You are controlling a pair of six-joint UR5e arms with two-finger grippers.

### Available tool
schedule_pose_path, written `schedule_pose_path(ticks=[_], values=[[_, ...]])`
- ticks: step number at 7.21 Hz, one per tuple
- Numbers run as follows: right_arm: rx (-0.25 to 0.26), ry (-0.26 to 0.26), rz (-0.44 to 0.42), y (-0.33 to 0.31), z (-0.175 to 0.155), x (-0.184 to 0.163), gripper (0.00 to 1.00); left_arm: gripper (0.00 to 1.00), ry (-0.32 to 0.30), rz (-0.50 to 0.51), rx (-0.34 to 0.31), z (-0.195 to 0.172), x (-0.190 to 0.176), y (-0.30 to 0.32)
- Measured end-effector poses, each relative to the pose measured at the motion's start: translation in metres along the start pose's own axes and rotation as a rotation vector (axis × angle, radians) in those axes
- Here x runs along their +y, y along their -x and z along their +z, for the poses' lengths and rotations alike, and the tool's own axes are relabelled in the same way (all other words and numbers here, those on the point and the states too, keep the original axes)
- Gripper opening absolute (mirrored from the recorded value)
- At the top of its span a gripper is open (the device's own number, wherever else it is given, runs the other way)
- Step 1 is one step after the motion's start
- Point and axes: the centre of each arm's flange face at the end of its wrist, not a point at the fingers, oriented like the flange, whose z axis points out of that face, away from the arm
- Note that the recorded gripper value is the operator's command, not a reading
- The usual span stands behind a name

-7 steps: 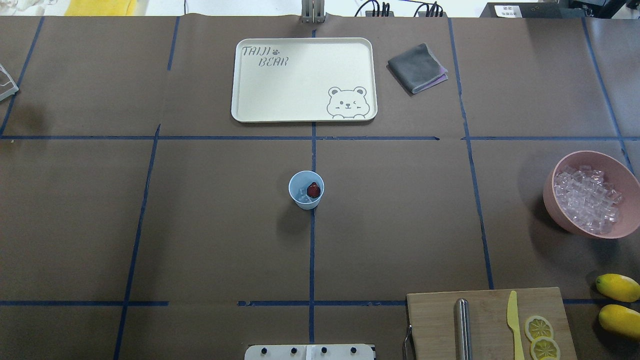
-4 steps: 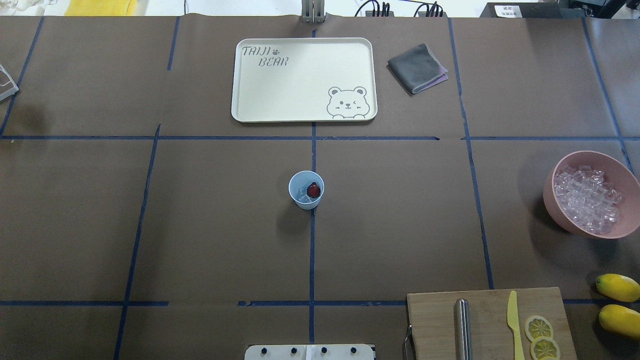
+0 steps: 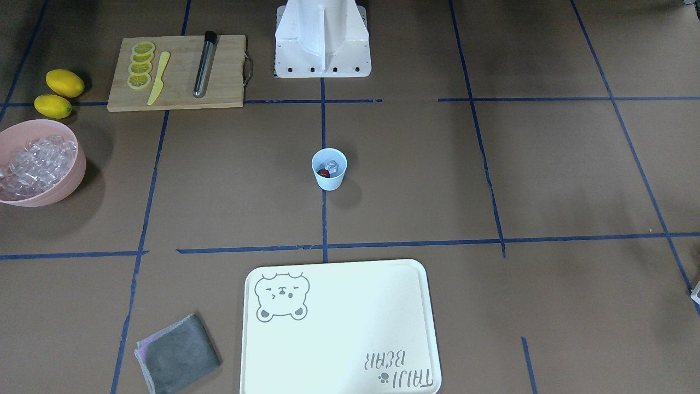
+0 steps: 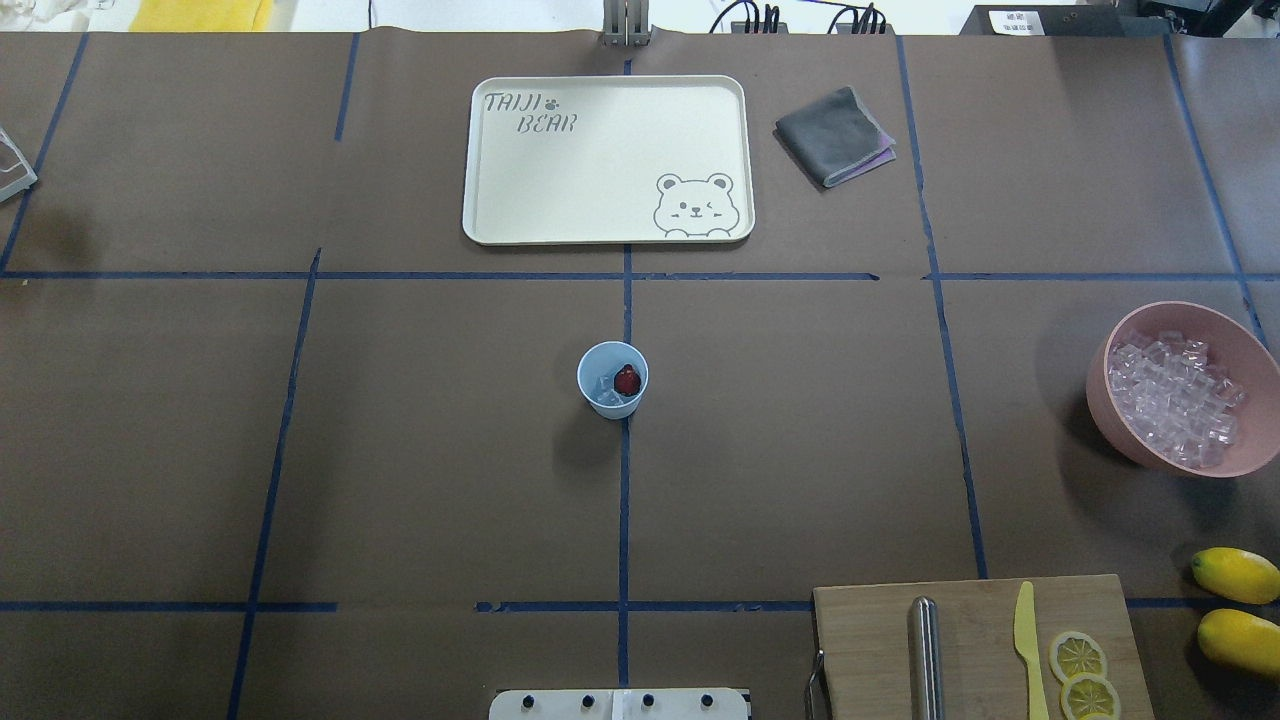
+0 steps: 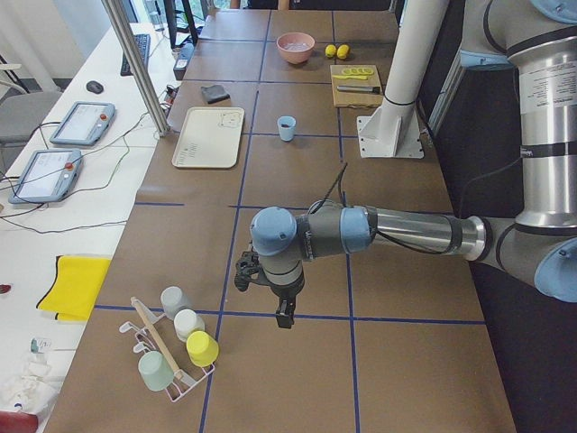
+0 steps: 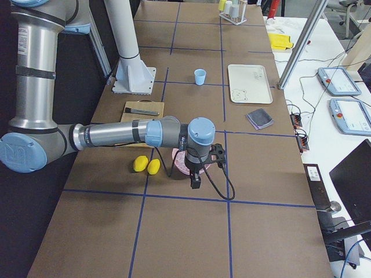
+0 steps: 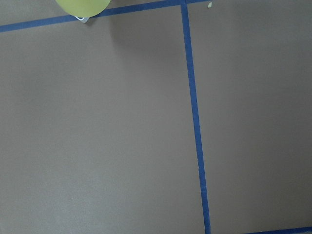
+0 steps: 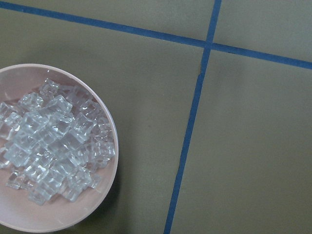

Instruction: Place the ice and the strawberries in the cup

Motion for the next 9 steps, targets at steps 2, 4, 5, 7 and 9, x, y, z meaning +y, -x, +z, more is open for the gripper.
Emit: schedule_pose_path(ticks=[2,4,5,7,9], values=[[0.000,0.000,-0.001,0.000,0.000,0.000,0.99,1.00,0.000,0.000,-0.001,0.001,-0.004,0.000],[0.000,0.003,0.000,0.000,0.001,0.000,0.99,1.00,0.001,-0.003,0.000,0.001,-0.006,0.000],[-0.001,0.007,0.000,0.000,0.003,0.001,0.99,1.00,-0.002,-0.003,0.007,0.001,-0.006,-0.001],[-0.002,0.020,-0.003,0.001,0.009,0.000,0.99,1.00,-0.011,0.002,0.024,-0.003,-0.008,-0.006],[-0.003,0.032,-0.002,0.000,0.014,0.000,0.99,1.00,-0.016,0.012,0.025,-0.005,-0.009,-0.008]])
